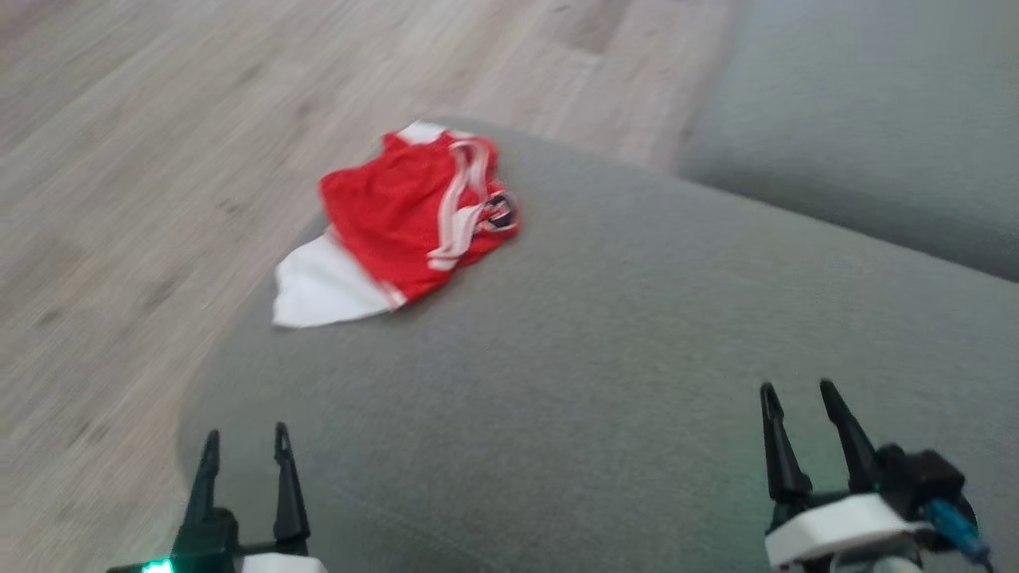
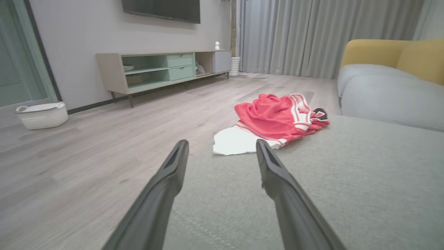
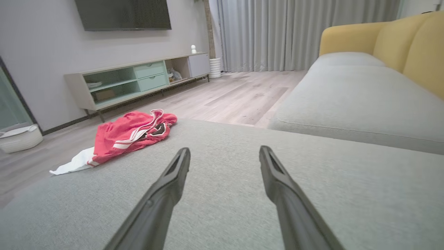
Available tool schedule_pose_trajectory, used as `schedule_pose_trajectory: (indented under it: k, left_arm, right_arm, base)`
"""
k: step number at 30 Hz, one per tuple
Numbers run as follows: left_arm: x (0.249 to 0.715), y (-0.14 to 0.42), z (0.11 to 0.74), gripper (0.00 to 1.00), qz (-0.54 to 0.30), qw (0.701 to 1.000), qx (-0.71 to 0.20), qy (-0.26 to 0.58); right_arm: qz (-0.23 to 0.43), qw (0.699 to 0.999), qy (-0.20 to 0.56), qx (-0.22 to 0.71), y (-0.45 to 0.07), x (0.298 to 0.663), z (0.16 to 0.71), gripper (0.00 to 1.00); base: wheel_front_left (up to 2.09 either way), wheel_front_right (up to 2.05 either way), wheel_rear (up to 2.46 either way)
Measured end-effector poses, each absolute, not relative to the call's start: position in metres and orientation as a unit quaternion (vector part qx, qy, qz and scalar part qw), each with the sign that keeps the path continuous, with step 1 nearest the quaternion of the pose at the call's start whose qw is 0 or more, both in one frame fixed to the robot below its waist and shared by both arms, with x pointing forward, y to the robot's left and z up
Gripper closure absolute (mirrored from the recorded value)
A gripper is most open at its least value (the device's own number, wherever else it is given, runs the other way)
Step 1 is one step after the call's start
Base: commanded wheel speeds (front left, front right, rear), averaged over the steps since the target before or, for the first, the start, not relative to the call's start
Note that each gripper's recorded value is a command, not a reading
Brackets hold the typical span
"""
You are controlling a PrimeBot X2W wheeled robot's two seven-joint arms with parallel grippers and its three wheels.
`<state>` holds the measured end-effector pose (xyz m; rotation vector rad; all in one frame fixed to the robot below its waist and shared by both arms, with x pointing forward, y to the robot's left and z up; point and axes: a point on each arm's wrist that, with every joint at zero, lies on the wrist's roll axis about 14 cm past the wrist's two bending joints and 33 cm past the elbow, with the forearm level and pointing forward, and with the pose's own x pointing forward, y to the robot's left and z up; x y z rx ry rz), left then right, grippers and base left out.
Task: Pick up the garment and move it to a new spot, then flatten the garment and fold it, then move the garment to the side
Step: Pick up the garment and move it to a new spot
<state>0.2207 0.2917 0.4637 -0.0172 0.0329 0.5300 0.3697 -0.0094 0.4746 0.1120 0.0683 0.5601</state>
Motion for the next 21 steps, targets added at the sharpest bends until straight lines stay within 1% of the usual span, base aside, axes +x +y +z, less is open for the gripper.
schedule_pose_trajectory:
  k: [3, 7, 11, 15, 18, 21]
  left_arm:
    - [0.215, 0.300, 0.463, 0.00, 0.280, 0.960, -0.001, 0.023]
    - [0.230, 0.313, 0.477, 0.00, 0.279, 0.960, 0.033, 0.017]
    - [0.286, 0.319, 0.512, 0.00, 0.247, 0.967, 0.066, -0.018]
    - [0.357, 0.310, 0.528, 0.00, 0.195, 0.977, 0.086, -0.028]
    - [0.402, 0.298, 0.514, 0.00, 0.158, 0.984, 0.087, -0.002]
    - [0.434, 0.292, 0.479, 0.00, 0.137, 0.986, 0.078, 0.052]
  right_arm:
    - [0.295, 0.953, 0.038, 0.057, 0.005, 0.379, 0.471, 0.00]
    - [0.301, 0.951, 0.059, 0.037, -0.003, 0.390, 0.453, 0.00]
    - [0.311, 0.948, 0.070, 0.002, -0.016, 0.410, 0.434, 0.00]
    - [0.311, 0.948, 0.066, -0.024, -0.032, 0.446, 0.422, 0.00]
    - [0.305, 0.950, 0.060, -0.038, -0.046, 0.473, 0.414, 0.00]
    - [0.297, 0.952, 0.065, -0.048, -0.061, 0.490, 0.399, 0.00]
  base:
    - [0.00, 0.00, 0.00]
    - [0.00, 0.00, 0.00]
    - [0.00, 0.00, 0.00]
    - [0.00, 0.00, 0.00]
    - [0.00, 0.00, 0.00]
    - [0.00, 0.00, 0.00]
